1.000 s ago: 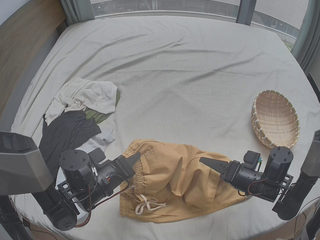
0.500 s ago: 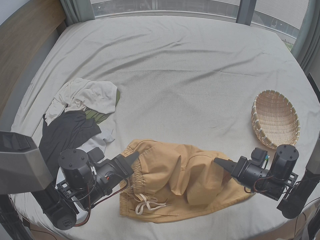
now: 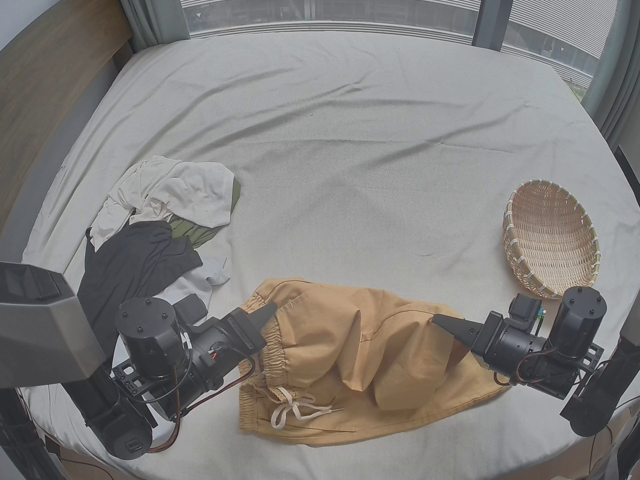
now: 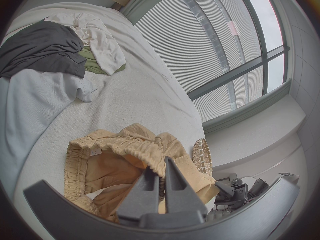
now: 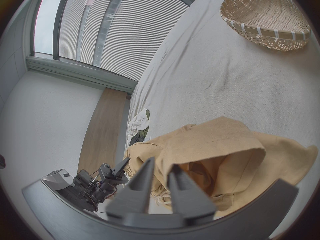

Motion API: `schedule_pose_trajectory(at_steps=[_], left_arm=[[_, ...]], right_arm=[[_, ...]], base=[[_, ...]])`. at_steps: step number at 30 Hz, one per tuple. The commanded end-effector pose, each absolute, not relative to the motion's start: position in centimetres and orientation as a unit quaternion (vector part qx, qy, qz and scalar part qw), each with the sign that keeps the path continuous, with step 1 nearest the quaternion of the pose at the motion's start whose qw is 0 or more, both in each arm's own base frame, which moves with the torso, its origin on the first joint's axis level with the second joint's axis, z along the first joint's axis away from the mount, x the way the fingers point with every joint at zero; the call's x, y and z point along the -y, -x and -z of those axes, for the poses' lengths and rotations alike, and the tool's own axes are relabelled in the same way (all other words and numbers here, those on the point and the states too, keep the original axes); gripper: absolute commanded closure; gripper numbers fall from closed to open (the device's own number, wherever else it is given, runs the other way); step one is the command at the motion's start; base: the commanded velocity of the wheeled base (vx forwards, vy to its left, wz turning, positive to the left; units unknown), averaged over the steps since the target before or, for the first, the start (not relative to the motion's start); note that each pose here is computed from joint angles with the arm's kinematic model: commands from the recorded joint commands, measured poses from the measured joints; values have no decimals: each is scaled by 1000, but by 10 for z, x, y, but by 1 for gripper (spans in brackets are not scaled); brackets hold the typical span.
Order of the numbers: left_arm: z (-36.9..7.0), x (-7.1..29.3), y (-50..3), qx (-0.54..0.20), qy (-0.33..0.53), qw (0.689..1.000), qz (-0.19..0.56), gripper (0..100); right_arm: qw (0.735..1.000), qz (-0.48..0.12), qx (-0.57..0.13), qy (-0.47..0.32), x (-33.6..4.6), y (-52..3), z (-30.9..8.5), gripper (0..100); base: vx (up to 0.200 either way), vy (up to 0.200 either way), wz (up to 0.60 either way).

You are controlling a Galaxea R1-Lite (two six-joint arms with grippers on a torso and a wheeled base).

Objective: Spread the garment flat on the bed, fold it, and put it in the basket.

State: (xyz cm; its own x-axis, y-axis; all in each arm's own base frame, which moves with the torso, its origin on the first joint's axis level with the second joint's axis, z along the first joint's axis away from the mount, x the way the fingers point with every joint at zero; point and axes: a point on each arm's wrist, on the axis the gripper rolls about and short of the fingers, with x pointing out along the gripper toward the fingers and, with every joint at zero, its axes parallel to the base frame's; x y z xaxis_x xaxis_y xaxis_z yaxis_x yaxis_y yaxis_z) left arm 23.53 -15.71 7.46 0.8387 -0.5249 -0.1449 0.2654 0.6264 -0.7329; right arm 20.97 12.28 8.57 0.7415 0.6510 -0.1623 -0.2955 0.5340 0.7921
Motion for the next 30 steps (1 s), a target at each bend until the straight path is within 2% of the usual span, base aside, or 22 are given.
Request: schedule_pose_trajectory(at_steps=[1,18,19,30], left_arm=[[-75,157,-235,-175,370,884,224,100],[-75,157,-235,-172,371,886,219,100],[-76,157,-235,-171,371,886,219,100],[-78,157,-235,-167,374,885,221,100]], right_arm=[[846,-282,-225,-393,-128,-218,-83,0],[851,-283,-214,-387,-134,-229,-82,0],[853,-280,-212,-385,-134,-229,-81,100],[862,-280,-210,-367,-132,-228,-80,100]], base=[[0,0,0],[0,0,0],[0,0,0],[0,0,0]])
